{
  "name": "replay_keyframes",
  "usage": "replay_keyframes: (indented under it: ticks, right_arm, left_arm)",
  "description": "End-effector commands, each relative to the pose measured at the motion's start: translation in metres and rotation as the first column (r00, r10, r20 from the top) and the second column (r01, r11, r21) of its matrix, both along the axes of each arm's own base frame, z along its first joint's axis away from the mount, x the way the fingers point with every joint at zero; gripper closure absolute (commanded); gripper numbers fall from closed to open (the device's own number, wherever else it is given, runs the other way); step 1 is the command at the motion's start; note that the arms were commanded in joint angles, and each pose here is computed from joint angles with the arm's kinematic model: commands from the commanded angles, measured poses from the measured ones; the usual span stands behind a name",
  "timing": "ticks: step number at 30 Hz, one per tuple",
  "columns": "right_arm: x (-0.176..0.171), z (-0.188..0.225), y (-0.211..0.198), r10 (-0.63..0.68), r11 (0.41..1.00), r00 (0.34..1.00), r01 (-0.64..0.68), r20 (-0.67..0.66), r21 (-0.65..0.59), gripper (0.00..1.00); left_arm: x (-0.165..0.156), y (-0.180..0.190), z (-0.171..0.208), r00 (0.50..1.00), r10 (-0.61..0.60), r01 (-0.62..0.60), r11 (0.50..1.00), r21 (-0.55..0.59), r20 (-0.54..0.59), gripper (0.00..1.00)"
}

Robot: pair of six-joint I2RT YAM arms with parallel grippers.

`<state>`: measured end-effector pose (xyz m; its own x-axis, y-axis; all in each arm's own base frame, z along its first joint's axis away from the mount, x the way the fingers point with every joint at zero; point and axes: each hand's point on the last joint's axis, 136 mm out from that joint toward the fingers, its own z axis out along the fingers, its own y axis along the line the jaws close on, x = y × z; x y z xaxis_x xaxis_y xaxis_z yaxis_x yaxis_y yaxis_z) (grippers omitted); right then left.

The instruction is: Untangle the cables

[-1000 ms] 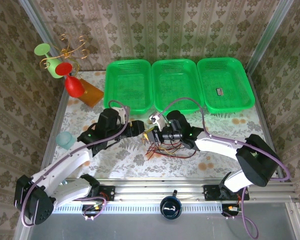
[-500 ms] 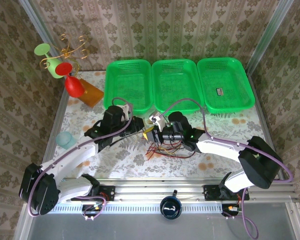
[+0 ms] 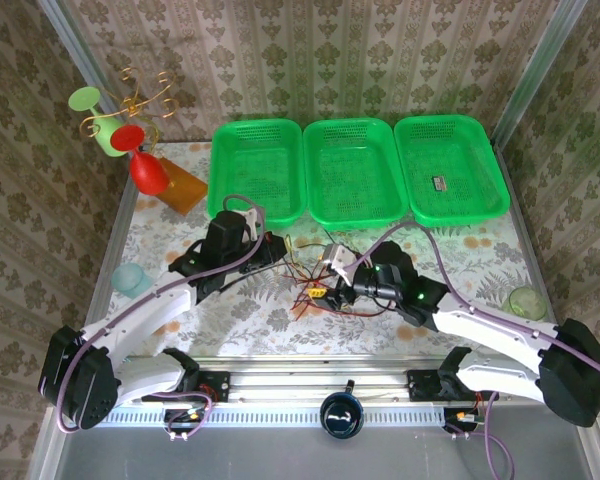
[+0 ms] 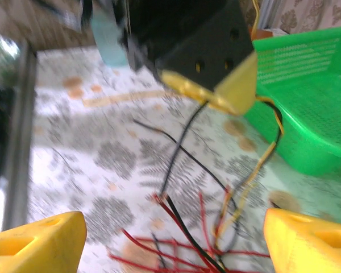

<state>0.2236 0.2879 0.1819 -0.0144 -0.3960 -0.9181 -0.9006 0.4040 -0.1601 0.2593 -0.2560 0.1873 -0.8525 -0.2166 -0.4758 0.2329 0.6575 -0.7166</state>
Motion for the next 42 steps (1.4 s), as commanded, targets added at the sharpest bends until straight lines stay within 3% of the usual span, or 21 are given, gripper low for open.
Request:
replay_keyframes:
  ticks: [1, 8, 12, 20, 21, 23, 25, 27, 38, 41, 42]
  right_arm:
    - [0.002, -0.040, -0.021, 0.059, 0.963, 0.980, -0.006, 0.191, -0.269, 0.17]
    - [0.015, -0.074, -0.007, 0.114, 0.904, 0.971, -0.014, 0.209, -0.428, 0.17]
    - [0.025, -0.072, 0.014, 0.115, 0.920, 0.966, -0.015, 0.232, -0.392, 0.18]
    - [0.046, -0.088, 0.035, 0.122, 0.915, 0.969, -0.026, 0.215, -0.402, 0.34]
    - [0.047, -0.090, 0.036, 0.128, 0.912, 0.970, -0.033, 0.207, -0.410, 0.39]
    - [0.046, -0.096, 0.037, 0.134, 0.905, 0.972, -0.042, 0.192, -0.423, 0.59]
    - [0.046, -0.098, 0.033, 0.126, 0.904, 0.972, -0.030, 0.199, -0.427, 0.85]
    - [0.043, -0.101, 0.027, 0.119, 0.898, 0.974, -0.023, 0.193, -0.440, 1.00]
    - [0.040, -0.113, 0.003, 0.100, 0.862, 0.984, -0.012, 0.147, -0.507, 1.00]
    - [0.039, -0.107, 0.004, 0.093, 0.873, 0.986, -0.012, 0.141, -0.488, 0.76]
    - [0.038, -0.103, 0.004, 0.088, 0.879, 0.987, -0.014, 0.134, -0.476, 0.59]
  left_arm:
    - [0.004, -0.001, 0.019, 0.999, -0.012, 0.013, 1.000, -0.012, 0.036, 1.00]
    - [0.004, -0.001, 0.020, 0.999, -0.013, 0.014, 1.000, -0.016, 0.035, 1.00]
    - [0.003, -0.001, 0.020, 0.999, -0.013, 0.014, 1.000, -0.020, 0.032, 1.00]
    - [0.002, -0.002, 0.022, 0.999, -0.020, 0.021, 0.999, -0.033, 0.032, 1.00]
    - [0.001, -0.002, 0.023, 0.999, -0.020, 0.021, 0.999, -0.034, 0.034, 1.00]
    - [0.001, 0.000, 0.025, 0.999, -0.018, 0.020, 0.999, -0.031, 0.039, 1.00]
    - [0.001, 0.005, 0.029, 0.999, -0.016, 0.016, 1.000, -0.014, 0.046, 1.00]
    - [0.004, 0.015, 0.034, 0.998, 0.001, -0.002, 1.000, 0.010, 0.056, 1.00]
    - [0.023, 0.074, 0.087, 0.980, 0.131, -0.131, 0.991, -0.012, 0.147, 1.00]
    - [0.020, 0.071, 0.101, 0.980, 0.119, -0.115, 0.993, -0.034, 0.160, 1.00]
    - [0.018, 0.070, 0.103, 0.981, 0.111, -0.107, 0.994, -0.038, 0.160, 1.00]
